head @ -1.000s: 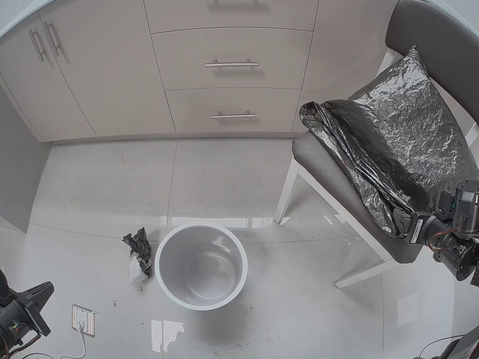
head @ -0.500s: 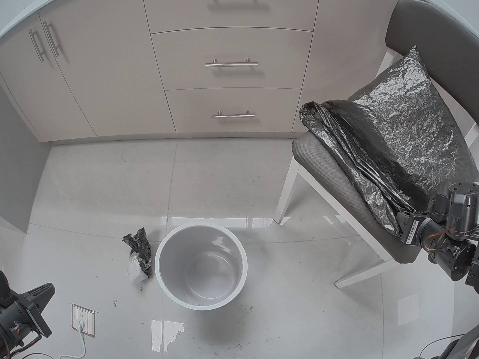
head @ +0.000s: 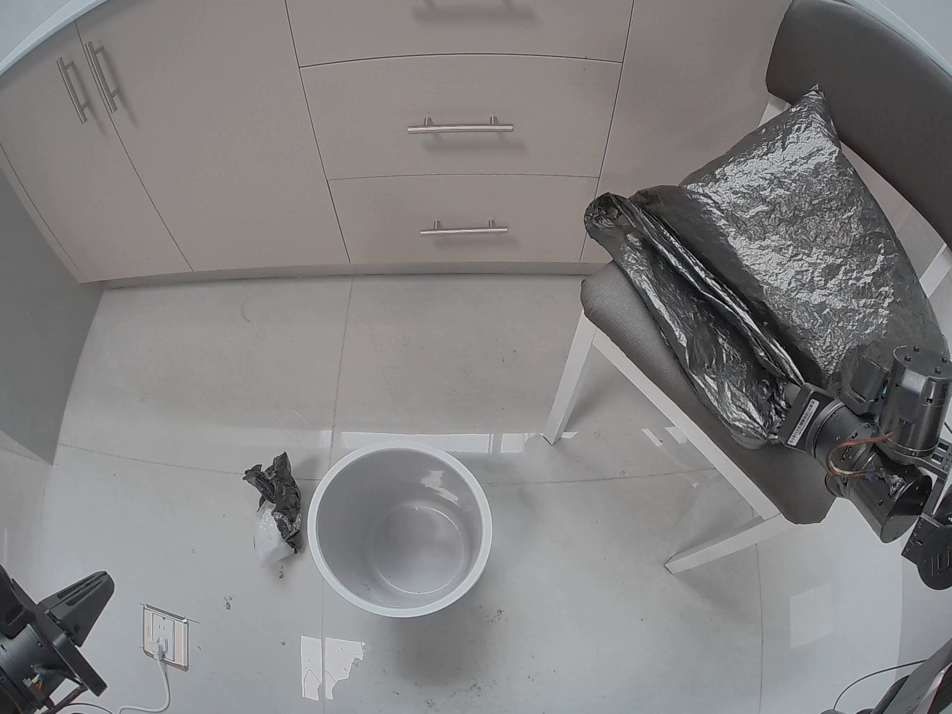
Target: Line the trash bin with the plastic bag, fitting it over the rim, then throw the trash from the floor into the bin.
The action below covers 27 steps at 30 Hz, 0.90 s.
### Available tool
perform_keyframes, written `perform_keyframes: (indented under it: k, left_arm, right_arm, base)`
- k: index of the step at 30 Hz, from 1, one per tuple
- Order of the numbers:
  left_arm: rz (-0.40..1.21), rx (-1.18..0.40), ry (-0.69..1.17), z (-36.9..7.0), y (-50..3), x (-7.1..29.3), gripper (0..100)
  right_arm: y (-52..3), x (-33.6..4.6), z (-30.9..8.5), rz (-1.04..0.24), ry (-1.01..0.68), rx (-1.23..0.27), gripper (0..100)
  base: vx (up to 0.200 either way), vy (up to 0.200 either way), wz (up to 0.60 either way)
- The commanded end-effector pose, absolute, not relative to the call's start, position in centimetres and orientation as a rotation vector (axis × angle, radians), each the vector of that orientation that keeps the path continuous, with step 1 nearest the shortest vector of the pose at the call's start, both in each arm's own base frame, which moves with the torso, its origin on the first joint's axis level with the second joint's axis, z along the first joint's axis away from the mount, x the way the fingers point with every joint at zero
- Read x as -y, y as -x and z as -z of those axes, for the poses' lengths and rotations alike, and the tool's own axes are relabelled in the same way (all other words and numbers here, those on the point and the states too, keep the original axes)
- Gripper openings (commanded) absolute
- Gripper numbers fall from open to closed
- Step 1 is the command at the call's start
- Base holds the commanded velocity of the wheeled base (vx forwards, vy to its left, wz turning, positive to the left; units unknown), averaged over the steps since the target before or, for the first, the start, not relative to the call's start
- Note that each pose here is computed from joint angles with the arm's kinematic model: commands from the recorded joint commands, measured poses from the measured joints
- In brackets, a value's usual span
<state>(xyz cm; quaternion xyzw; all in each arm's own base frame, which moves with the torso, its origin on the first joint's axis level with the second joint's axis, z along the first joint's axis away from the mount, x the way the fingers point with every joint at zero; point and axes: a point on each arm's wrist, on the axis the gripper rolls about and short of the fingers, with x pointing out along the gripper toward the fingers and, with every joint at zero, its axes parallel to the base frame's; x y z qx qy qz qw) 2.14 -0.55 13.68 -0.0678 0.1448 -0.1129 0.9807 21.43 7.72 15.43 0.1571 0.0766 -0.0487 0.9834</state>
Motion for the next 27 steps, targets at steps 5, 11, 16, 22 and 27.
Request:
perform_keyframes:
  k: [5,11,16,22,27]
  left_arm:
    - [0.237,-0.263,0.138,-19.6,-5.6,1.0,0]
    - [0.283,-0.281,0.134,-23.2,-9.6,1.9,0]
    - [0.417,-0.333,0.116,-23.1,-12.2,4.2,0]
    - [0.516,-0.421,0.120,-21.9,-14.5,6.9,0]
    - [0.538,-0.475,0.210,-21.3,-17.1,9.0,0]
  right_arm:
    - [-18.6,-8.0,-23.8,-0.065,-0.322,0.073,0]
    - [-14.0,-9.0,-30.8,-0.264,-0.344,0.076,0]
    - [-13.3,-10.5,-32.8,-0.390,-0.308,-0.004,0]
    - [-14.1,-12.3,-35.7,-0.422,-0.272,-0.024,0]
    - [-14.3,-14.6,-39.0,-0.502,-0.295,0.005,0]
  base:
    - [0.000,0.000,0.00]
    - [0.000,0.000,0.00]
    - [0.000,0.000,0.00]
    - [0.000,0.000,0.00]
    - [0.000,0.000,0.00]
